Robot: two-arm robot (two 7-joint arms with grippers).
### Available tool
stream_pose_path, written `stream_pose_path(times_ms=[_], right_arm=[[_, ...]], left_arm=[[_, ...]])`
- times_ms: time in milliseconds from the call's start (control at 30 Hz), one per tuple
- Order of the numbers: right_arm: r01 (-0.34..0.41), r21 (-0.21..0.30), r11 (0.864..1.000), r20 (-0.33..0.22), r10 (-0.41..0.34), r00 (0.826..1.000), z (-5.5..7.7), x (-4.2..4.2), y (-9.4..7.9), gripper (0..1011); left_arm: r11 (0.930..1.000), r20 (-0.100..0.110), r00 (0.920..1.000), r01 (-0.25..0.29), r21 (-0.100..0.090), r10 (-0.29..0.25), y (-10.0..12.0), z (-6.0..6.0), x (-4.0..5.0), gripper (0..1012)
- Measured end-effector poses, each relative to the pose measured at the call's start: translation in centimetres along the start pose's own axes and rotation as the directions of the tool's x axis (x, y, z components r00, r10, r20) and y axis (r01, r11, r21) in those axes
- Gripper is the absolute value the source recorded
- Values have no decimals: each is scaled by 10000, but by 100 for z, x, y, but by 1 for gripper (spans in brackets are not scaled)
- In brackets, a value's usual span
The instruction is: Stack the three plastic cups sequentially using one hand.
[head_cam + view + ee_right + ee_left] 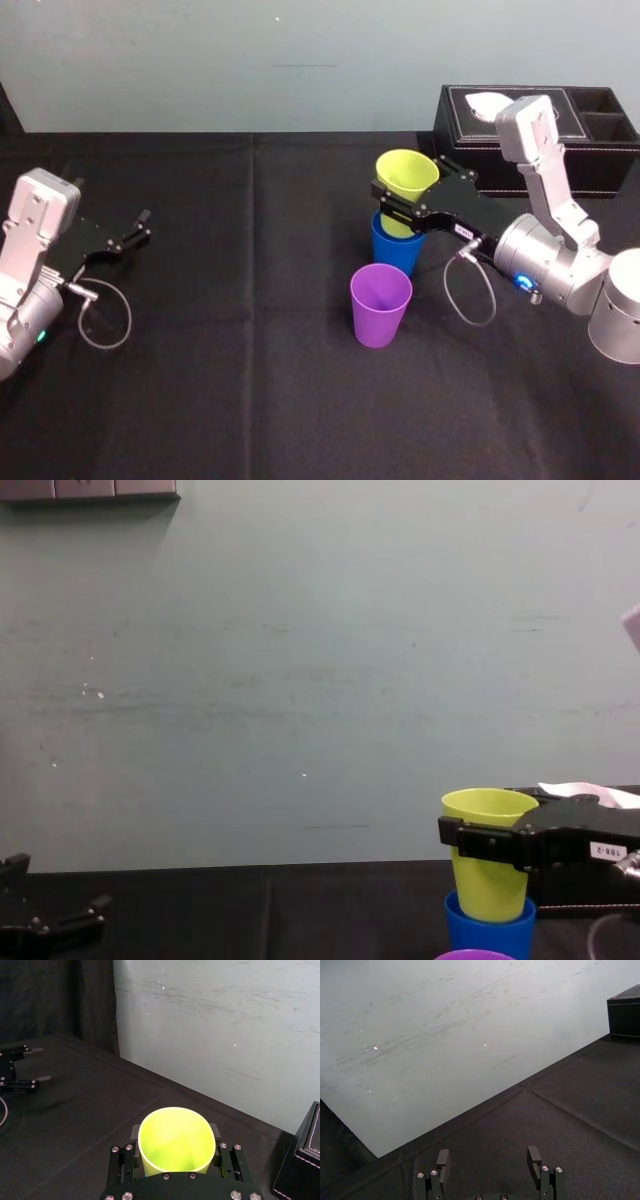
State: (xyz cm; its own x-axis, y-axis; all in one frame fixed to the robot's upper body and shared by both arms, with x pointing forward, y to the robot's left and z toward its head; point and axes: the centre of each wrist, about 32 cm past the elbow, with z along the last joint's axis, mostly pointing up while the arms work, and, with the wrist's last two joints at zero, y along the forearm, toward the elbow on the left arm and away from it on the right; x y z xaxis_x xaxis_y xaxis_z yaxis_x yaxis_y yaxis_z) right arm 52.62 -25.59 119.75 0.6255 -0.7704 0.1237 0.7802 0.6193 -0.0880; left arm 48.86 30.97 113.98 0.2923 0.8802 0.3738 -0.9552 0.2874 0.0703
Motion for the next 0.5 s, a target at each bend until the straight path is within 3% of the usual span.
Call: stream_pose_path(times_ms=[500], right_arm=[[-116,-128,9999,37,116,9999,-152,15,16,761]], left_arm=[[10000,-1,10000,0,0,0,0,0,0,1011]])
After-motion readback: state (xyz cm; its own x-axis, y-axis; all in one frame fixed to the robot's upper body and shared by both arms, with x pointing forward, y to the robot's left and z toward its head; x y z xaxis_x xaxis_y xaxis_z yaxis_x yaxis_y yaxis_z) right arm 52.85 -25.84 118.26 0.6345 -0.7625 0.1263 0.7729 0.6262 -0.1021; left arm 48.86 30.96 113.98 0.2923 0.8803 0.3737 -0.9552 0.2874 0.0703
